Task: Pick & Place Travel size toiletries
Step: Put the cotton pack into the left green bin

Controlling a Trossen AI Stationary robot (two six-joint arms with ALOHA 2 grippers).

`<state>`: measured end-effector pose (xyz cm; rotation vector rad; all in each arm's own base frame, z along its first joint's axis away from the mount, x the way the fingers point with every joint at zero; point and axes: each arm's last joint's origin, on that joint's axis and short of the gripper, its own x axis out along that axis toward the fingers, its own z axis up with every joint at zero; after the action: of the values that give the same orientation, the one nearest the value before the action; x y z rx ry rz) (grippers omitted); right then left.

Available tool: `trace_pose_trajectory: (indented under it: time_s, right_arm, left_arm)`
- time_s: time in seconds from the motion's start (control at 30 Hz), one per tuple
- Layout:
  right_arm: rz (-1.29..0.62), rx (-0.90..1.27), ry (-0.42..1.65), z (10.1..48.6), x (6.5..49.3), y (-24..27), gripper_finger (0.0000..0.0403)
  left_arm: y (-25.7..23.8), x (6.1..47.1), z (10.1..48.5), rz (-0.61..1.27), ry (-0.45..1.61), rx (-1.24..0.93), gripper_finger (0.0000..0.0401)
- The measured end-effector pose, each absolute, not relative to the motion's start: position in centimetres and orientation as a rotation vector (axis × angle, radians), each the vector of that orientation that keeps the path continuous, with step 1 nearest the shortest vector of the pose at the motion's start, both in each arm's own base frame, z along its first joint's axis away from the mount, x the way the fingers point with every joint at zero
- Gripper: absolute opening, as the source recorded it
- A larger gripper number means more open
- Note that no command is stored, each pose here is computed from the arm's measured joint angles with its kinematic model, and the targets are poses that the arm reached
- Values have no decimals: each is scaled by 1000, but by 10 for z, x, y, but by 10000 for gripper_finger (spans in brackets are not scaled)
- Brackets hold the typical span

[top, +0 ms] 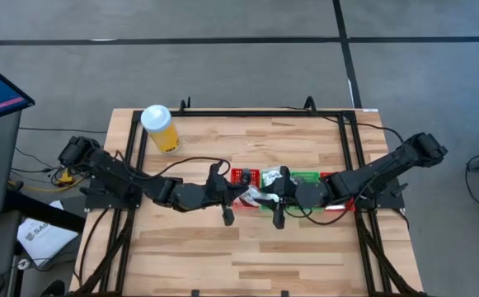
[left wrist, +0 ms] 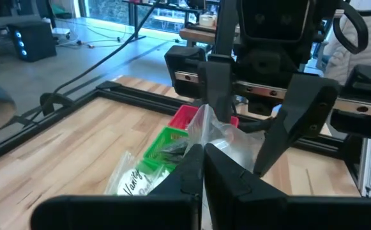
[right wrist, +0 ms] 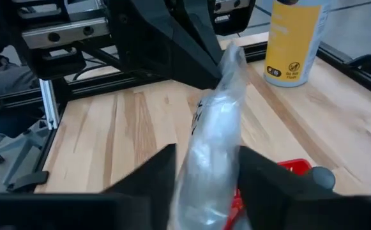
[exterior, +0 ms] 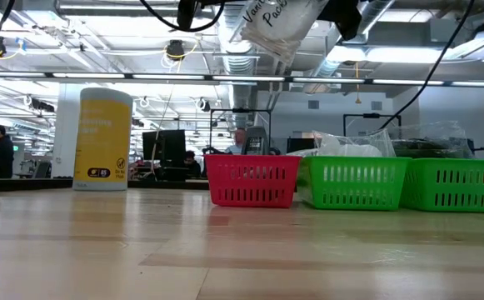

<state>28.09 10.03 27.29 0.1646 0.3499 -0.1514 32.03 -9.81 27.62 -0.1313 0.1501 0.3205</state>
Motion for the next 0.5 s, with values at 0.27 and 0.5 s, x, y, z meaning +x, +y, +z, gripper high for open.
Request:
trace_pose_trajectory:
  time_s: [0.27, 0.5]
  right_arm:
    - [-137, 86, 356, 273, 281, 101, 13]
    - [-137, 75, 364, 272, 280, 101, 7]
  left_arm:
    - [-95, 321, 276, 329, 147, -136, 0]
    - [-95, 321, 277, 327, 145, -138, 1]
